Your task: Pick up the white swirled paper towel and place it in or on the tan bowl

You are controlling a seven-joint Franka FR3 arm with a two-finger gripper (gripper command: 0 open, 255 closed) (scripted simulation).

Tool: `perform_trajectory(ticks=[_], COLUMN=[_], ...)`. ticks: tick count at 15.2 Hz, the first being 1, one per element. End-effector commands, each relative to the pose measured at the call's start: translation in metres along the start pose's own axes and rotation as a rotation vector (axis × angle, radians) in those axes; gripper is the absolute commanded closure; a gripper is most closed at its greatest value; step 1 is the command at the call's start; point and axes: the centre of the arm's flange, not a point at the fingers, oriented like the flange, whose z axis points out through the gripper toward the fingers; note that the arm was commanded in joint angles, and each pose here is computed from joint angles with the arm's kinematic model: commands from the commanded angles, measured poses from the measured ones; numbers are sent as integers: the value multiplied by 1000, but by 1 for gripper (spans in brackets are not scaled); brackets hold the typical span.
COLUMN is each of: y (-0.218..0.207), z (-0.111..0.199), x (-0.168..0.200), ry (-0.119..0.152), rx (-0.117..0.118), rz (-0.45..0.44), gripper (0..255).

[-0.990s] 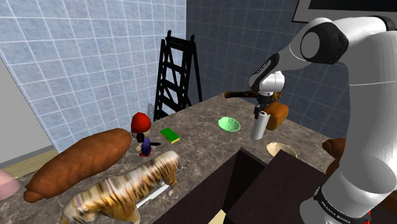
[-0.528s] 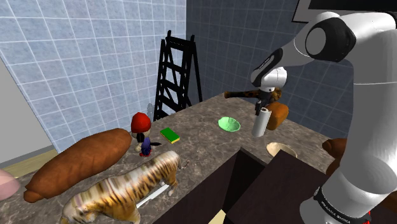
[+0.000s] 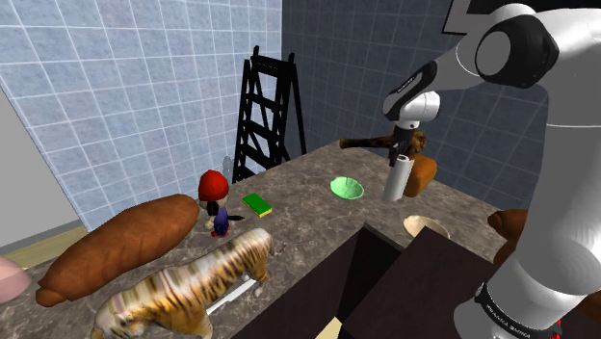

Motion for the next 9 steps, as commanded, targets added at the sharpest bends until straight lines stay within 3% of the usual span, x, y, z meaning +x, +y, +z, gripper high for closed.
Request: perform_trajectory(ticks=[1,9], y=[0,0], z=[-12,-54], x=[-1,-2], ry=[0,0], rx=[0,0], rz=[0,0], gripper=[255,255])
